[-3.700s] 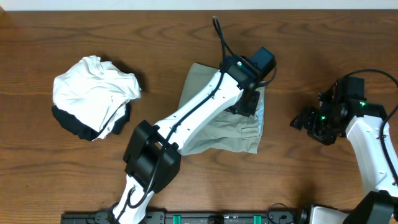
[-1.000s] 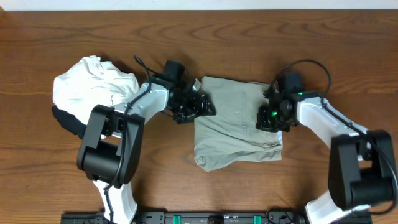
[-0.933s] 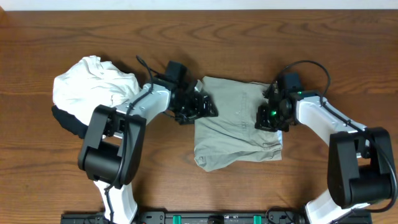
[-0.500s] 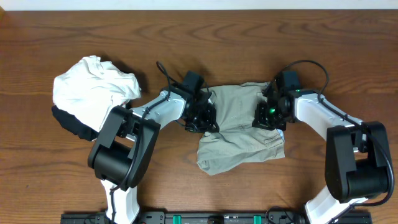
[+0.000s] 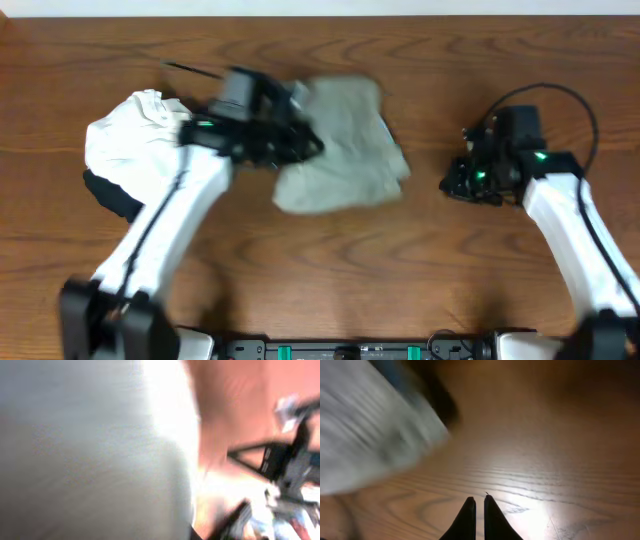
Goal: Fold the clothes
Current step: 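Carry the folded trousers with the left gripper onto the white shirt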
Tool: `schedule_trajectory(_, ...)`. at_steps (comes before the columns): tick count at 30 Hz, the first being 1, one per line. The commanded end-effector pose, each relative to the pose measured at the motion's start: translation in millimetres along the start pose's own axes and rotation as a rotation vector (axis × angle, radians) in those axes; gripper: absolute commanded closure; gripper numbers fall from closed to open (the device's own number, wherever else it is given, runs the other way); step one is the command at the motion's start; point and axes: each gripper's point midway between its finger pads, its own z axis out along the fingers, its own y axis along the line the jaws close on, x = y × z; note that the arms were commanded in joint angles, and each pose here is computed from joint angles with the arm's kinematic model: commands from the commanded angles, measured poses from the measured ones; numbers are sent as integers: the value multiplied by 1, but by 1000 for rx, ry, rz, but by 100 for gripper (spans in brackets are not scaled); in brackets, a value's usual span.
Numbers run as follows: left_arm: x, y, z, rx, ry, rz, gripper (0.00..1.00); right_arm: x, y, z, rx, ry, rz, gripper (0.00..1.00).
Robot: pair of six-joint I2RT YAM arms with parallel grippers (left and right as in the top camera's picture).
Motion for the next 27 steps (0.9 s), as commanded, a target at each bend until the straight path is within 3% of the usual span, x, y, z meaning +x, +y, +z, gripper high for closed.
schedule_trajectory(1,-38,8,-66,-31,-189,5,94,-8,11,-28,-16,-96,-30,92)
schedule_trajectory(6,-56,68,-130,-133,-337,-152,94,-4,15,-42,-24,-120,-27,92)
schedule_trajectory(13,-38,159,-202,-292,-442,-342,94,8,12,-40,-10,-71,-8,95)
schedule_trajectory(18,-19,196,-230,-356,-470,-422,93,9,11,-40,-8,-67,-6,95)
schedule_trajectory(20,-9,204,-226,-350,-433,-477,85,8,11,-40,-9,-71,-6,95)
schedule_trajectory(22,3,213,-219,-363,-380,-539,59,7,9,-40,3,-78,16,95)
schedule_trajectory(23,10,218,-216,-382,-356,-566,51,7,9,-40,3,-78,18,96)
schedule_trajectory(27,27,229,-216,-436,-307,-631,45,10,8,-40,6,-67,22,95)
